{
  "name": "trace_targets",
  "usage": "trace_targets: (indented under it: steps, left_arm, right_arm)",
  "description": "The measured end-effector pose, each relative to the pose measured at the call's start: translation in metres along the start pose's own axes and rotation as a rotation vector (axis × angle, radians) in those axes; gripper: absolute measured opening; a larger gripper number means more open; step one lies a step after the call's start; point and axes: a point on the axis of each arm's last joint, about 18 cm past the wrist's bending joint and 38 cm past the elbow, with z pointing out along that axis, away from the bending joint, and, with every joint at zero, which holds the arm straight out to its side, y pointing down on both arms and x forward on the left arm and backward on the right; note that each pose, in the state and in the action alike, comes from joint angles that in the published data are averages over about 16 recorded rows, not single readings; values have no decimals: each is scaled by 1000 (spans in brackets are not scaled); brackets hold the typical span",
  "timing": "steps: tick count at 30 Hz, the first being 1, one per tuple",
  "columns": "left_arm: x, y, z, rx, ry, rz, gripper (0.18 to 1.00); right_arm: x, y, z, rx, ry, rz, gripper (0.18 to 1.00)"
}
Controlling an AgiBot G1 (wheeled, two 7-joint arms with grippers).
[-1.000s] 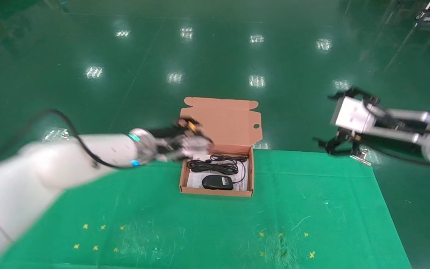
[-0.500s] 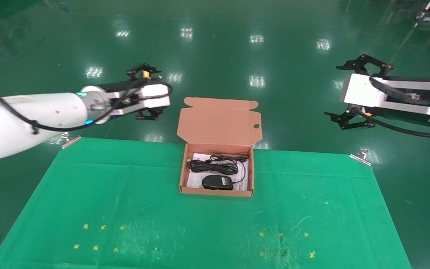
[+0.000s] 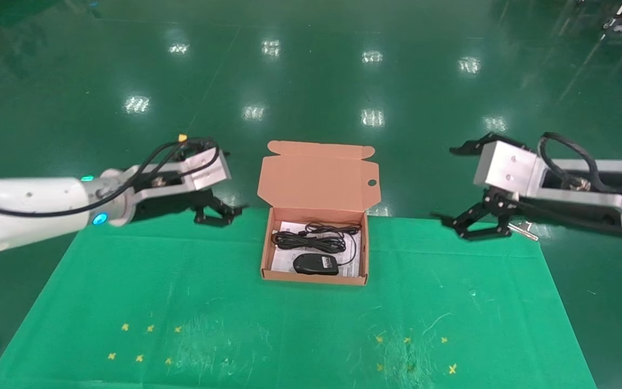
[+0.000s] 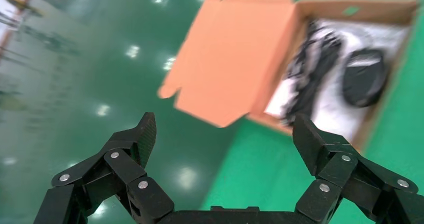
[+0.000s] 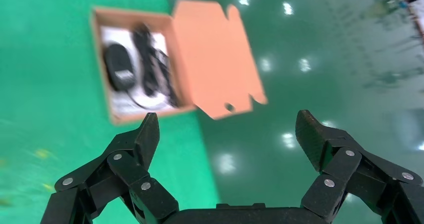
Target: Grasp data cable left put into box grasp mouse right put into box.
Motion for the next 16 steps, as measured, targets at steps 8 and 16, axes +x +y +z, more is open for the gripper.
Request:
trace_targets:
  steps: [8, 16]
  left_arm:
    - [23, 1, -26, 103, 98, -162, 1000]
    - [33, -1, -43, 168, 150, -238, 1001]
  right_arm:
    - [-27, -7, -3, 105, -99, 114, 1001]
    - [-41, -12, -7, 167, -152, 173, 1001]
